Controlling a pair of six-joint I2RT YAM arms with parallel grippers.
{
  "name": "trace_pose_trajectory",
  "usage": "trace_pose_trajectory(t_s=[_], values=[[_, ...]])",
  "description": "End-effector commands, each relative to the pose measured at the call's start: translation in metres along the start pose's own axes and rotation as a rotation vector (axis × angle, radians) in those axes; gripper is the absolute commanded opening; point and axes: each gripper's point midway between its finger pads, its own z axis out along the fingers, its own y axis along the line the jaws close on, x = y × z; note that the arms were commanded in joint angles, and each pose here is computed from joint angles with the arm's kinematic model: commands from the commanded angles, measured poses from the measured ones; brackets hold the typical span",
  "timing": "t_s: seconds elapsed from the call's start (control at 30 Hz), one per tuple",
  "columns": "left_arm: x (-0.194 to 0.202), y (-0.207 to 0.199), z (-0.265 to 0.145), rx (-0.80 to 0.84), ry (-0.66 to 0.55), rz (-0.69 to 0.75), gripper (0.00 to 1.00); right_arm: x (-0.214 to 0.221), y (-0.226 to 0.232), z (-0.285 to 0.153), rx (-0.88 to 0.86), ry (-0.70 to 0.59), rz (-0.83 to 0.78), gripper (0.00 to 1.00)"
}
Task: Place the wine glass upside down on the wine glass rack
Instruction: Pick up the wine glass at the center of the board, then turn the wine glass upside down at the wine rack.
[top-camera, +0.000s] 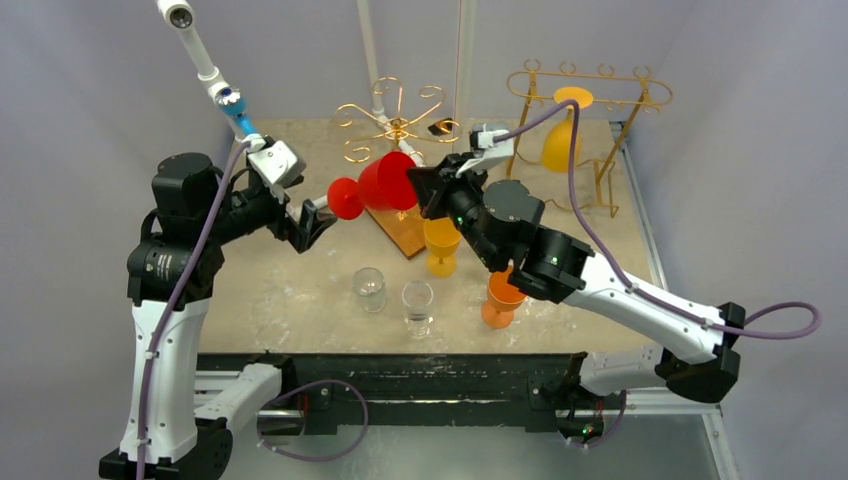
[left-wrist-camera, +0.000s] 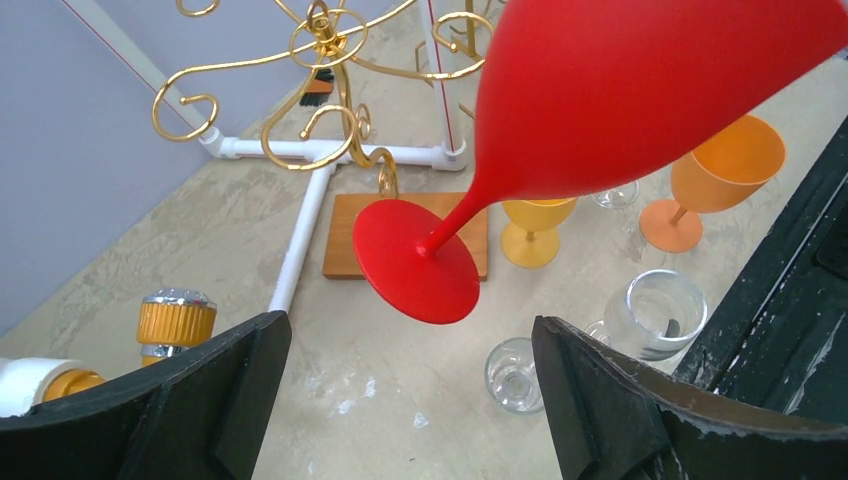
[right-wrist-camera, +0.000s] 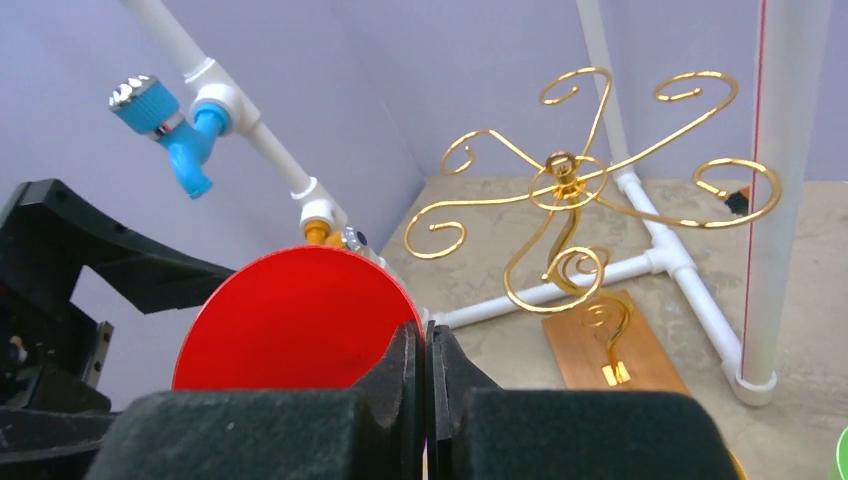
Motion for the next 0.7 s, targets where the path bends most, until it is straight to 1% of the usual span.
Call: trace_pose_trajectory(t_s=[0.0,0.23,0.5,0.57,0.6,0.63,0.67], values=[[-0.004,-0.004,0.001,0.005,-0.011,-0.087,1.00,-0.015,0.010,-0.018,-0.097,-0.045,0.017,0.00],[-0.003,-0.010,0.010,0.044,-0.037,-0.168,1.00,-0.042,0.025,-0.046,-0.235,-0.112,0.064,0.00],[0.005,-0.026,0.016,0.143,-0.007,-0.263,0.99,-0.064,0.047,-0.061,-0.365,-0.170,0.056,0.00],[0.002,-0.028,0.016,0.156,-0.016,-0.262,0.88,-0.064,0.054,-0.063,-0.400,-0.168,0.045,0.00],[0.000,-0.029,0.016,0.164,-0.022,-0.260,0.79,-0.062,0.058,-0.063,-0.420,-0.162,0.039,0.00],[-0.002,-0.029,0.016,0.169,-0.026,-0.254,0.69,-0.060,0.062,-0.065,-0.440,-0.157,0.034,0.00],[-0.004,-0.028,0.016,0.172,-0.032,-0.245,0.51,-0.056,0.065,-0.066,-0.460,-0.148,0.025,0.00]])
